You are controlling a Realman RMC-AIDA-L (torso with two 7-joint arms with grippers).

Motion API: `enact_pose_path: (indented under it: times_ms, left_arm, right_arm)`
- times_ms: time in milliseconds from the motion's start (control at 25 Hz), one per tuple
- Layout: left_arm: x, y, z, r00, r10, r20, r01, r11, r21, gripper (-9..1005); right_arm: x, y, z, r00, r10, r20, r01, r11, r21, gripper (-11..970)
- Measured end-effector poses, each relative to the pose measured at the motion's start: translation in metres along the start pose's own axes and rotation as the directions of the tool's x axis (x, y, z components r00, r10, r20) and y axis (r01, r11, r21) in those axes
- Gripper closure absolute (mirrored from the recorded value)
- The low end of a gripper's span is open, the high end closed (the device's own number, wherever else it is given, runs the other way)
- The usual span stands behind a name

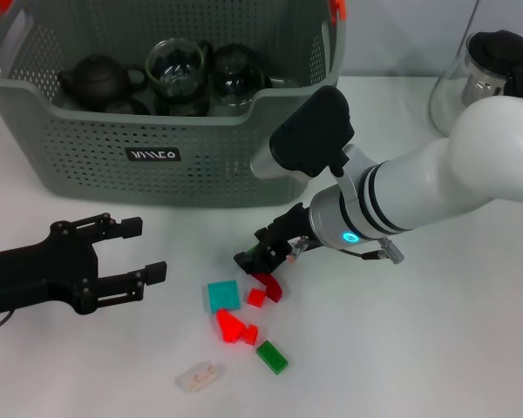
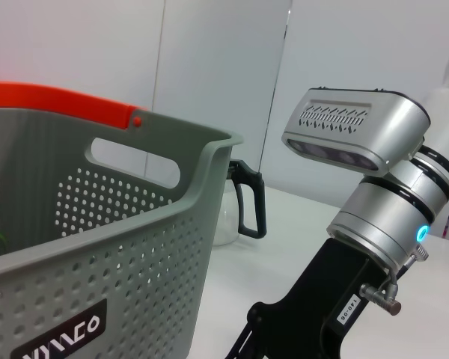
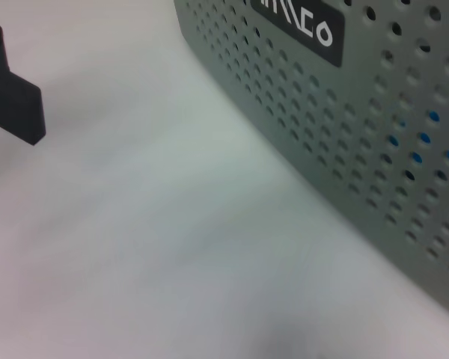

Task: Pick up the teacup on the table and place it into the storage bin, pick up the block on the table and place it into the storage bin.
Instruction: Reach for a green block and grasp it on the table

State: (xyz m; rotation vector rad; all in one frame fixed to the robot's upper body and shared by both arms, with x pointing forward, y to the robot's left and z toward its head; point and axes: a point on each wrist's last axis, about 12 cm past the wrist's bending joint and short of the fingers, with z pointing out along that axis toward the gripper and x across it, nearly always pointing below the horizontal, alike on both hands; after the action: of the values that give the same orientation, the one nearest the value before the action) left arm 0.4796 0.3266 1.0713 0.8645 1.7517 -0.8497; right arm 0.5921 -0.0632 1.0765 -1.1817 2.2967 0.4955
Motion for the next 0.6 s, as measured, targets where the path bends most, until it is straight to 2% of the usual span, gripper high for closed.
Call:
enact_pose_path:
  times_ms: [600]
  left_arm:
    - [-0.0004, -0.0001, 0.0001, 1.0, 0.0, 0.006, 0.0, 1.0, 0.001, 232]
  right_arm:
    - [0.0013, -0.0008, -0.0011, 1.0, 0.004, -0.009, -0.004, 1.0, -0.005, 448]
